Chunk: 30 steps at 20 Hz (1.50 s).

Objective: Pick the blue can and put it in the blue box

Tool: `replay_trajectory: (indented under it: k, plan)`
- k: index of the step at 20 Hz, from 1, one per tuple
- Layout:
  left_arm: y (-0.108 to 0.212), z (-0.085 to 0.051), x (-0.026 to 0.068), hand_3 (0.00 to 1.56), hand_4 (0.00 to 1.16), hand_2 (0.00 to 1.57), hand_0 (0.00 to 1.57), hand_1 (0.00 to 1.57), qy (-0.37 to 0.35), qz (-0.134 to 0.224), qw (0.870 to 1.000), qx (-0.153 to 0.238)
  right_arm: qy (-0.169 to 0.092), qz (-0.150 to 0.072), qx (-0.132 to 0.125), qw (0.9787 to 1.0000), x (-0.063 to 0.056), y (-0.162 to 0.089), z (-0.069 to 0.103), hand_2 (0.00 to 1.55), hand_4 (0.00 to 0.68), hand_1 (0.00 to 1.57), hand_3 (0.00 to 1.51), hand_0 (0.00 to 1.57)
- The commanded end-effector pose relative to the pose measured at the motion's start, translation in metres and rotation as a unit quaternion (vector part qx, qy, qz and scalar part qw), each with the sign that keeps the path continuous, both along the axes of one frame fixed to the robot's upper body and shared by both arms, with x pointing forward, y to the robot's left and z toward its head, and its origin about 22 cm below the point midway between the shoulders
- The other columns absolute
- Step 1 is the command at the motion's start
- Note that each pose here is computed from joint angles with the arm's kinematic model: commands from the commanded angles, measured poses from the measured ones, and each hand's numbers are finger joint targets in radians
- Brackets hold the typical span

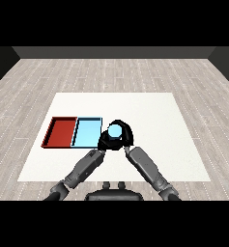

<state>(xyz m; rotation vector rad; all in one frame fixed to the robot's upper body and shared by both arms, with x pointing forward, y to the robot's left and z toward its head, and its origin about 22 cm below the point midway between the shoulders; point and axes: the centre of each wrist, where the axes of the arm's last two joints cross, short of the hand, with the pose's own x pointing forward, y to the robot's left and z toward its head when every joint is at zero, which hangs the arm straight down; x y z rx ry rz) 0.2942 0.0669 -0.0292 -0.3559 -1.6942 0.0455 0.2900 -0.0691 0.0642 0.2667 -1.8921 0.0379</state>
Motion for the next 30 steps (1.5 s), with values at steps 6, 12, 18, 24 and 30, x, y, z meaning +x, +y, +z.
replay_trajectory:
  k: [6, 12, 18, 24, 30]
  plan:
    - [-0.003, -0.003, 0.0047, 1.54, 1.12, 1.57, 1.57, 1.57, -0.044, 0.015, 0.999, -0.005, 0.010, 0.036, -0.034, 0.9987, -0.003, -0.002, -0.001, 0.00, 0.000, 0.00, 0.00, 0.00]
    - [0.020, 0.004, 0.0153, 1.53, 1.13, 1.57, 1.57, 1.57, -0.050, 0.012, 0.999, -0.010, 0.006, 0.039, -0.025, 0.9989, 0.004, -0.015, -0.006, 0.00, 0.000, 0.00, 0.00, 0.00]
    - [0.009, -0.012, 0.0017, 1.53, 1.14, 1.57, 1.57, 1.57, -0.045, 0.046, 0.998, 0.013, 0.004, 0.004, -0.005, 1.0000, 0.003, -0.032, -0.020, 0.00, 0.000, 0.00, 0.00, 0.00]
    - [0.027, 0.003, 0.0337, 1.53, 1.15, 1.57, 1.57, 1.57, -0.049, 0.075, 0.995, 0.038, -0.041, -0.021, 0.059, 0.9972, -0.015, -0.068, 0.003, 0.00, 0.000, 0.00, 0.00, 0.00]
    - [0.079, 0.004, 0.0391, 1.52, 1.15, 1.57, 1.57, 1.57, -0.061, 0.103, 0.987, 0.104, -0.035, -0.088, 0.115, 0.9888, -0.032, -0.119, 0.001, 0.00, 0.000, 0.00, 0.00, 0.00]
